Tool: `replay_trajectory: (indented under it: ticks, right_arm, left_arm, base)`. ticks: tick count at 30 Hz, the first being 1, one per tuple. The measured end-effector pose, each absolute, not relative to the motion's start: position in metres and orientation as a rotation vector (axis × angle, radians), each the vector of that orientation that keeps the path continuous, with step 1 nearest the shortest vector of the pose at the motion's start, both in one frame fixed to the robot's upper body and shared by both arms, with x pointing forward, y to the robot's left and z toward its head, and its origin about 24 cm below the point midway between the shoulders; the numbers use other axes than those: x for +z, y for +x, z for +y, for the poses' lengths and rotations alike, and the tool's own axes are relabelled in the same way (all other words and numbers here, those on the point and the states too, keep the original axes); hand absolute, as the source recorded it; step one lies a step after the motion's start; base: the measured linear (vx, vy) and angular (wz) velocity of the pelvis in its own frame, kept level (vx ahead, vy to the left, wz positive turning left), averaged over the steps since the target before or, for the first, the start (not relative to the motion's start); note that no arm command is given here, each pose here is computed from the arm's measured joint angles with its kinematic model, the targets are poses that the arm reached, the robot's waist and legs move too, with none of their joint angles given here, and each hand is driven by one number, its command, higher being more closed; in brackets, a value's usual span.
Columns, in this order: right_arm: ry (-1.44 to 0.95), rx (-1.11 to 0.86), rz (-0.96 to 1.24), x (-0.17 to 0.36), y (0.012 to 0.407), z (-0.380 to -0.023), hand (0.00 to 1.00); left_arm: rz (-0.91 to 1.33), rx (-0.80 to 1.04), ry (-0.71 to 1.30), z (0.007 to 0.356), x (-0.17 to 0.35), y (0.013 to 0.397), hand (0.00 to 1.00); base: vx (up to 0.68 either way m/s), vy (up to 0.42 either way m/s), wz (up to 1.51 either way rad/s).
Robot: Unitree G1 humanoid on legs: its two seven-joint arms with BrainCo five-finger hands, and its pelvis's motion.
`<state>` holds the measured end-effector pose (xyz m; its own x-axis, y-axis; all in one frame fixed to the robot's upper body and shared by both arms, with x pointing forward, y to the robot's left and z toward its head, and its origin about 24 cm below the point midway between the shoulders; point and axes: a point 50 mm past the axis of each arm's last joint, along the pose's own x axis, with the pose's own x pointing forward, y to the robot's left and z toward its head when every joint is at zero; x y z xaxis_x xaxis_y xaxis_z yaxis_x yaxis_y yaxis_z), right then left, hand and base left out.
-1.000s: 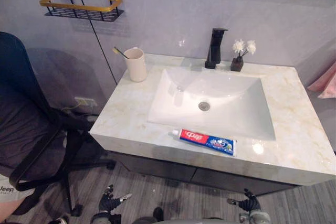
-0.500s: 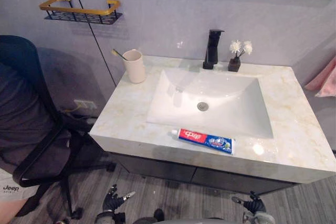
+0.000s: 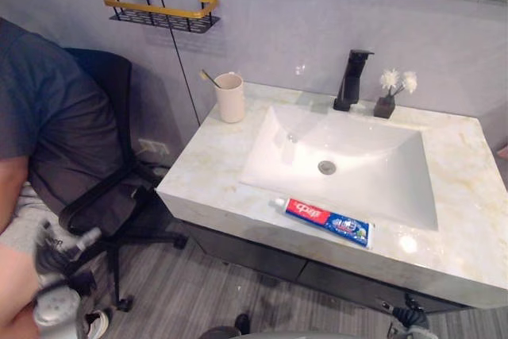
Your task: Organize washtable
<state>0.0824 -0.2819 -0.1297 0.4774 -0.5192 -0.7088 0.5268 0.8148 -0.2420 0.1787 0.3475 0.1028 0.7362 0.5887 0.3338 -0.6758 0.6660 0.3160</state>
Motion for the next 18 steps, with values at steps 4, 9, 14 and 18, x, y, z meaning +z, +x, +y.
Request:
replay_trajectory:
  ticks: [4,9,14,18]
  right_arm:
    - [0.013,-0.638,0.877,-0.131,0.076,-0.28,0.0]
    - [0.01,-0.564,0.874,-0.133,0.081,-0.273,0.0]
    - [0.003,-0.483,0.851,-0.132,0.096,-0.263,0.0]
    - [0.005,-0.469,0.842,-0.132,0.1,-0.261,0.0]
  left_arm:
    - [-0.553,0.488,0.578,0.274,0.161,0.214,0.0]
    - [-0.725,0.098,0.686,0.18,0.169,0.242,0.0]
    - [-0.756,-0.298,0.809,0.111,0.147,0.252,0.0]
    - [-0.643,-0.498,0.891,0.088,0.113,0.261,0.0]
  base:
    - [-0.01,-0.026,0.2]
    - [-0.04,-0.026,0.02]
    - [-0.05,-0.006,-0.14]
    - [-0.02,-0.013,-0.19]
